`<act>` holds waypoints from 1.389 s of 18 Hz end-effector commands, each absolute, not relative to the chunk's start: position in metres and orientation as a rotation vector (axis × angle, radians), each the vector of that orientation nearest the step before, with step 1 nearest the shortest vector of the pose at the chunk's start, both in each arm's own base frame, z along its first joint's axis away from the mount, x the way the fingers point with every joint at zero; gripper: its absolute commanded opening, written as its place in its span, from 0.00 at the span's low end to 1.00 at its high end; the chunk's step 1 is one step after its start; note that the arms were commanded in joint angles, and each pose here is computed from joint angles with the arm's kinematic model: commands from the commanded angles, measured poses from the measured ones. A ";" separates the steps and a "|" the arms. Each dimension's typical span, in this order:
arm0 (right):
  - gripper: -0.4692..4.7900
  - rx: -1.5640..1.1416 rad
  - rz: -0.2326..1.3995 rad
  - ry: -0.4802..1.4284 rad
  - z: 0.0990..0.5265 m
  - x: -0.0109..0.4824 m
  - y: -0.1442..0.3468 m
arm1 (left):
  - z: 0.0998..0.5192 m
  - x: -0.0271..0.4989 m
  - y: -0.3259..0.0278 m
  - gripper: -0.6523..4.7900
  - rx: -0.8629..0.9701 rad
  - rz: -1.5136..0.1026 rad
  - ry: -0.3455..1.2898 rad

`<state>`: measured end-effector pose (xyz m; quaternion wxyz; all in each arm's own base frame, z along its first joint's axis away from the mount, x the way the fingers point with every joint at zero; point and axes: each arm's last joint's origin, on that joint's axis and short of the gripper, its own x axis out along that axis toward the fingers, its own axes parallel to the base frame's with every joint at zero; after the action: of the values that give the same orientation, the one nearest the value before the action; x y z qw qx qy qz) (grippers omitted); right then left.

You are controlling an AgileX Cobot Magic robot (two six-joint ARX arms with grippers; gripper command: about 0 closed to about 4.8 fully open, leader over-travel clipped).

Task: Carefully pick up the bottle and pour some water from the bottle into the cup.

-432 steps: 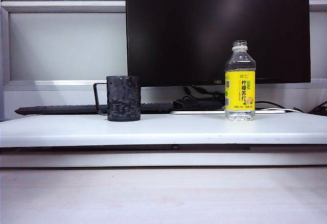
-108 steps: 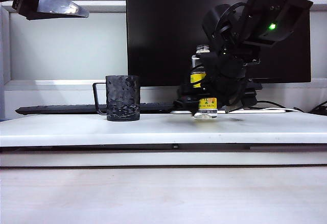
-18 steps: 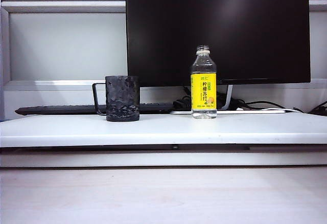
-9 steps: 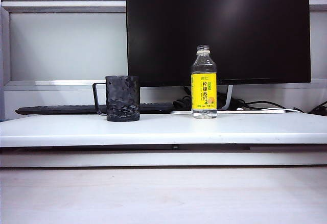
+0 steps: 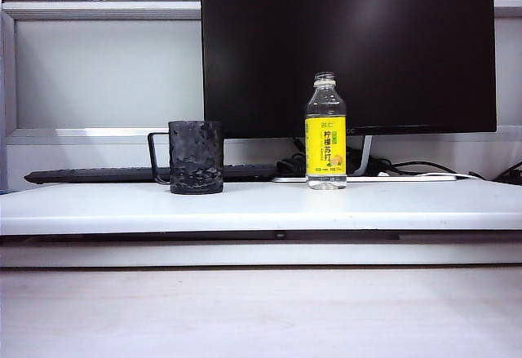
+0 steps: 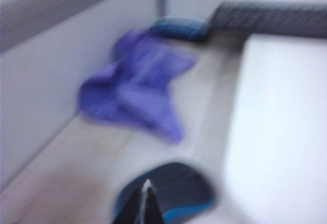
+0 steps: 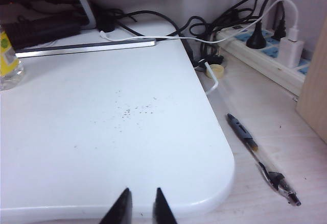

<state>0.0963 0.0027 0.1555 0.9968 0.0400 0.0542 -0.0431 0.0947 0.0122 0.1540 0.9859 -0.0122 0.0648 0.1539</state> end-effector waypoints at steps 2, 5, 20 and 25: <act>0.21 0.096 -0.081 0.008 0.164 0.097 0.003 | 0.157 0.096 0.009 0.11 -0.033 0.184 0.086; 0.21 0.108 -0.075 -0.104 0.175 0.097 0.003 | 0.157 0.096 0.009 0.11 -0.033 0.183 0.085; 0.21 0.105 0.013 -0.053 0.171 0.096 0.011 | 0.157 0.097 0.008 0.11 -0.035 0.157 0.088; 0.21 0.105 0.013 -0.052 0.171 0.096 0.011 | 0.157 0.097 0.008 0.11 -0.035 0.157 0.088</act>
<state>0.0962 0.0108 0.1706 0.9985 0.0500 -0.0216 0.0037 0.0964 0.0081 0.1557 0.9953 -0.0178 0.0500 0.0805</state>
